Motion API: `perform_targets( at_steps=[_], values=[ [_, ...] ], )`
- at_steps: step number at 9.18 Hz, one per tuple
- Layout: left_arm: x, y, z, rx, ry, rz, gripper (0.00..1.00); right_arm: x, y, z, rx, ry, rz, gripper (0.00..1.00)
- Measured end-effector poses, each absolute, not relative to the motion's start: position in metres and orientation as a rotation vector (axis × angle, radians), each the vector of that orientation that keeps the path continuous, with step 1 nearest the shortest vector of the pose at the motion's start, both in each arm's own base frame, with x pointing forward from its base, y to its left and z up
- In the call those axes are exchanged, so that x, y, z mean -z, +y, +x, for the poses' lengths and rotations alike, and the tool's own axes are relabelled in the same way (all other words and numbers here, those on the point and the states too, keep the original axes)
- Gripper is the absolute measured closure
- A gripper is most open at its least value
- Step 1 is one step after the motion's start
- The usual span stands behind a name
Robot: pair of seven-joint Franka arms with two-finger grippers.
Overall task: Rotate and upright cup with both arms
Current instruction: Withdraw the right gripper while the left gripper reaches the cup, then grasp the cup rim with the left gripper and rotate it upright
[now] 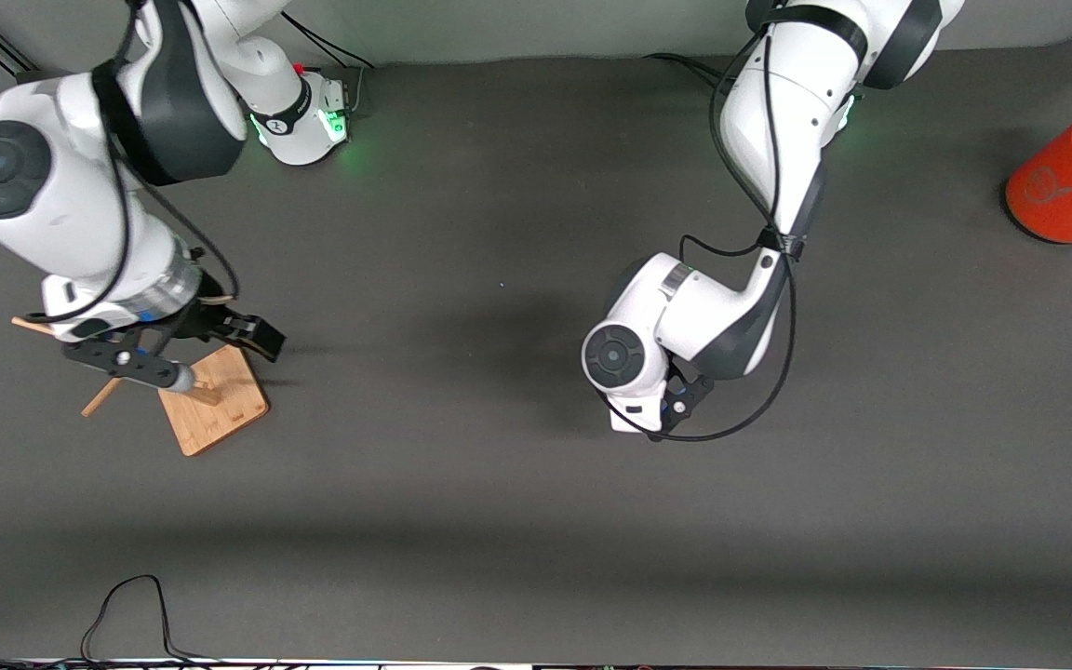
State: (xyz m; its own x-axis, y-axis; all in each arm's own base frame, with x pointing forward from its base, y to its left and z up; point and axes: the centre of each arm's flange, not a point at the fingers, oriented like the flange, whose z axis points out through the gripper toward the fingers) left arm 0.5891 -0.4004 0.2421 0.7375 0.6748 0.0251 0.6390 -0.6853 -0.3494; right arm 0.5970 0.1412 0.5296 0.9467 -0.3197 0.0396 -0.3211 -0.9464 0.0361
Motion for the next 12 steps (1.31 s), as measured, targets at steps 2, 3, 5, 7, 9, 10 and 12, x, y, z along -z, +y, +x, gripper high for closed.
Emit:
perform_targets(
  at_steps=[2,3,5,7,9,10,12],
  values=[
    [-0.232,-0.414,0.574,-0.147,-0.976,-2.57,0.03,-0.544,0.104,0.591,-0.022,-0.507,3.075,0.0],
    [-0.229,-0.42,0.567,-0.155,-0.954,-2.555,0.15,-0.553,0.081,0.583,-0.011,-0.476,3.101,0.0],
    [-0.223,-0.427,0.554,-0.18,-0.915,-2.518,0.42,-0.57,0.036,0.557,-0.009,-0.389,3.138,0.0],
    [-0.226,-0.424,0.551,-0.196,-0.903,-2.482,0.73,-0.577,0.02,0.547,-0.026,-0.281,3.144,0.0],
    [-0.234,-0.424,0.552,-0.203,-0.9,-2.471,0.81,-0.577,0.031,0.547,-0.031,-0.202,3.148,0.0],
    [-0.243,-0.425,0.553,-0.208,-0.898,-2.47,0.88,-0.577,0.038,0.548,-0.036,-0.183,3.149,0.0],
    [-0.269,-0.434,0.557,-0.207,-0.9,-2.5,0.92,-0.577,0.04,0.548,-0.043,-0.18,3.157,0.0]
  ],
)
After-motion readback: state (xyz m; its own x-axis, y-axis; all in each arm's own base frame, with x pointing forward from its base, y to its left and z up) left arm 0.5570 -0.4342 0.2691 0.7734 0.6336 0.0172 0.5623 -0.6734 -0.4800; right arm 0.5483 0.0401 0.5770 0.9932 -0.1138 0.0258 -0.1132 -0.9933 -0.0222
